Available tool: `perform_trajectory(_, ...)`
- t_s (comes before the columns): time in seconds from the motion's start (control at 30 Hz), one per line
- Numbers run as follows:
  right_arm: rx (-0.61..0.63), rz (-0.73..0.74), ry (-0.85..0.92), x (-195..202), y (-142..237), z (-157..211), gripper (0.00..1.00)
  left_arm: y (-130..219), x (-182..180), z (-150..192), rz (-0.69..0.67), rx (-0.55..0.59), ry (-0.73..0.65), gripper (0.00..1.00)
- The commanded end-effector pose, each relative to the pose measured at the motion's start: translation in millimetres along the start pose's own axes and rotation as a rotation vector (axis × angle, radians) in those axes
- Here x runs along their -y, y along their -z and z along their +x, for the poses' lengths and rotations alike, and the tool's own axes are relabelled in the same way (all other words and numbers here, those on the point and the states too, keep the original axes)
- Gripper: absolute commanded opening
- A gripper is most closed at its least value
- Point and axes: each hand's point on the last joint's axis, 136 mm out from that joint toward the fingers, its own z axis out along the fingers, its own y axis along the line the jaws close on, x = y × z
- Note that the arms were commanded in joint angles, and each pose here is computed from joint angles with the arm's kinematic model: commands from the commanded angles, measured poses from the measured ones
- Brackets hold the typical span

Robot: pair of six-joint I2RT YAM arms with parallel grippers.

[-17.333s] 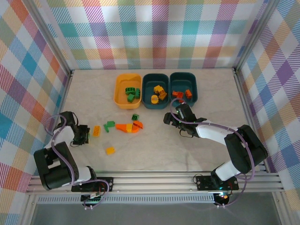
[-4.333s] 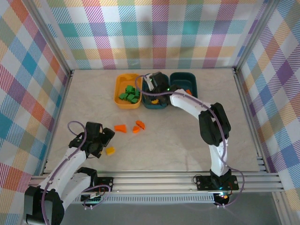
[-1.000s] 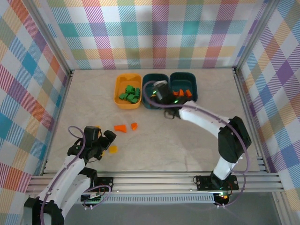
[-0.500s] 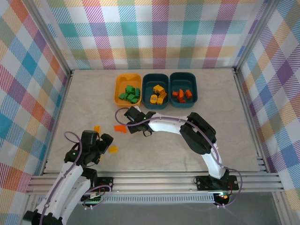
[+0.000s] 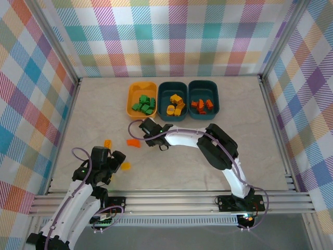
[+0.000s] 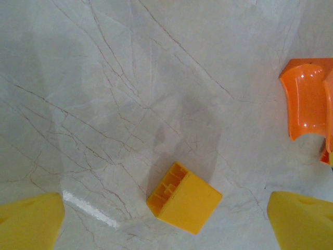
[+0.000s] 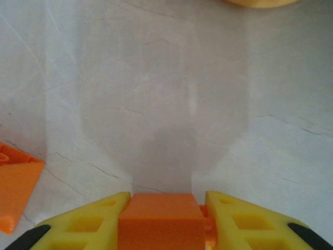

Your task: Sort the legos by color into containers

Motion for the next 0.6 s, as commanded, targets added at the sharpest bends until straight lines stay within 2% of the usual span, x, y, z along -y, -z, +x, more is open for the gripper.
perform_trajectory(0.0,0.195,0.051,-0.038,32.5,54.1,-55.1,0.37,2.9,5.4,-3.5,0.016,0.007,-0.014,1.00)
perform_trajectory(0.1,0.252,0.074,-0.131,82.1,80.8,-74.4,0.36,3.4,6.4,-4.0,0.020,0.008,-0.017,1.00)
perform_trajectory(0.17,0.252,0.116,-0.220,130.3,86.5,-77.8,0.36,2.9,8.0,-3.4,0.028,0.005,-0.013,1.00)
perform_trajectory(0.37,0.188,0.187,-0.500,249.6,76.5,-52.1,0.35,-0.2,12.2,-1.0,0.051,-0.012,0.001,1.00)
perform_trajectory(0.57,0.098,0.212,-0.602,303.3,58.3,-28.8,0.38,-1.4,10.9,-0.4,0.041,-0.017,-0.008,1.00)
